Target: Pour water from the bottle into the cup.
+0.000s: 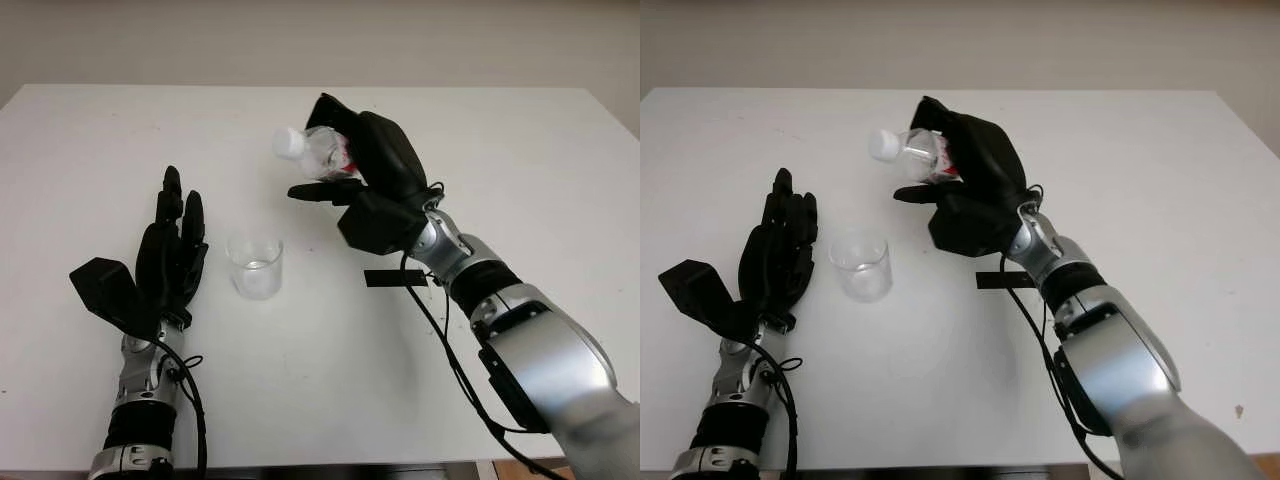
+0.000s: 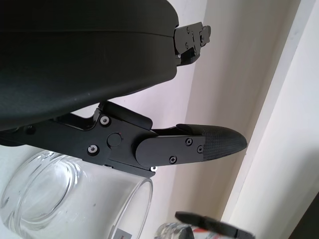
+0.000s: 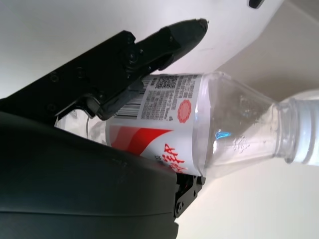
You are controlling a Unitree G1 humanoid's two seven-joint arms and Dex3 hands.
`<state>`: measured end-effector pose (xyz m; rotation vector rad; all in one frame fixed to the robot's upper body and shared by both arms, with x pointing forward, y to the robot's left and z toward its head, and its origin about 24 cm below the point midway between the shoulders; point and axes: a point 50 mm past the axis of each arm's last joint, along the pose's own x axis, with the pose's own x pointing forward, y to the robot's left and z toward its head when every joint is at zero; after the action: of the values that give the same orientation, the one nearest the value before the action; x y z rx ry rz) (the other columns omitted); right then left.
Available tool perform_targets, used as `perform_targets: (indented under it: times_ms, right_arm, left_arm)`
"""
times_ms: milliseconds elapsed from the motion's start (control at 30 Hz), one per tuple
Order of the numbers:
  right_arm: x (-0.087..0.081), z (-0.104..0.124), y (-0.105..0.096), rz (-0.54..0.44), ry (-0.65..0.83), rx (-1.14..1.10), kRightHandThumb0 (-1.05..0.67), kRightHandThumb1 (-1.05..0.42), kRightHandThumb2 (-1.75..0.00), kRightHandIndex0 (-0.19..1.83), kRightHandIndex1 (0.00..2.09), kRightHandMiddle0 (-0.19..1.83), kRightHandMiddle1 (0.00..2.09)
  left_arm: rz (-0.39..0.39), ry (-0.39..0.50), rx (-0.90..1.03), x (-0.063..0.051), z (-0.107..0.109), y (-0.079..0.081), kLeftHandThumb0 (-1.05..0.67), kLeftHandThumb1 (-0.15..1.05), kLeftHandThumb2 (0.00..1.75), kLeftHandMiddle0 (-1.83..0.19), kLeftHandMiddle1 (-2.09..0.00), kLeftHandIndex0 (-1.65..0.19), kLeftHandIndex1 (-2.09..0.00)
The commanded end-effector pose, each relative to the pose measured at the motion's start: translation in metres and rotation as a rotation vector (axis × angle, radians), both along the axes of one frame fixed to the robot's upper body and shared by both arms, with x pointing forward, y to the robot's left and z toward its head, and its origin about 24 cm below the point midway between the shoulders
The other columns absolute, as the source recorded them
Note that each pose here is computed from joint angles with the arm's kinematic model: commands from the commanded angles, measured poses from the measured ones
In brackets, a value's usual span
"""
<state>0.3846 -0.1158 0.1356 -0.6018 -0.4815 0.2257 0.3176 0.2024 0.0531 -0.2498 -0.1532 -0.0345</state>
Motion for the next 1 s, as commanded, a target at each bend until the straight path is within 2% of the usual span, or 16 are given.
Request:
perform_targets:
  times_ms: [0,167,367,567,667,967]
  right_arm:
    - [-0.004,-0.001,-0.007,0.012,0.029,0.087,-0.35,-1.05,-0.3,1.32,2.09,1.07,2.09]
    - [-0.017,-0.016,-0.023,0.034,0.19,0.242,-0.35,-1.05,-0.35,1.29,2.09,1.02,2.09]
    - [-0.036,-0.02,-0.036,0.059,0.38,0.402,-0.36,-1.05,-0.37,1.2,2.09,0.91,2.09]
    - [-0.054,-0.018,-0.043,0.037,0.434,0.452,-0.37,-1.05,-0.36,1.26,2.09,0.87,2.09]
    - [-0.056,-0.02,-0.046,-0.003,0.462,0.476,-0.39,-1.05,-0.34,1.27,2.09,0.82,2.09]
    - [-0.056,-0.031,-0.044,-0.064,0.521,0.533,-0.4,-1.05,-0.34,1.35,2.09,0.88,2.09]
  left_arm:
    - [0.001,0.035,-0.007,-0.004,-0.008,0.0,-0.71,1.05,0.44,0.15,-0.06,0.17,-0.06]
    - [-0.007,0.034,-0.007,-0.003,-0.007,0.001,-0.71,1.05,0.43,0.15,-0.06,0.16,-0.06]
    - [-0.015,0.036,-0.009,-0.001,-0.006,-0.001,-0.72,1.05,0.42,0.15,-0.05,0.17,-0.06]
    - [-0.014,0.036,-0.004,-0.003,-0.006,0.0,-0.72,1.05,0.43,0.15,-0.05,0.16,-0.06]
    - [-0.015,0.04,-0.005,-0.004,-0.007,0.001,-0.72,1.05,0.44,0.16,-0.05,0.17,-0.05]
    - [-0.005,0.05,0.007,-0.008,-0.007,0.004,-0.72,1.05,0.43,0.13,-0.06,0.15,-0.06]
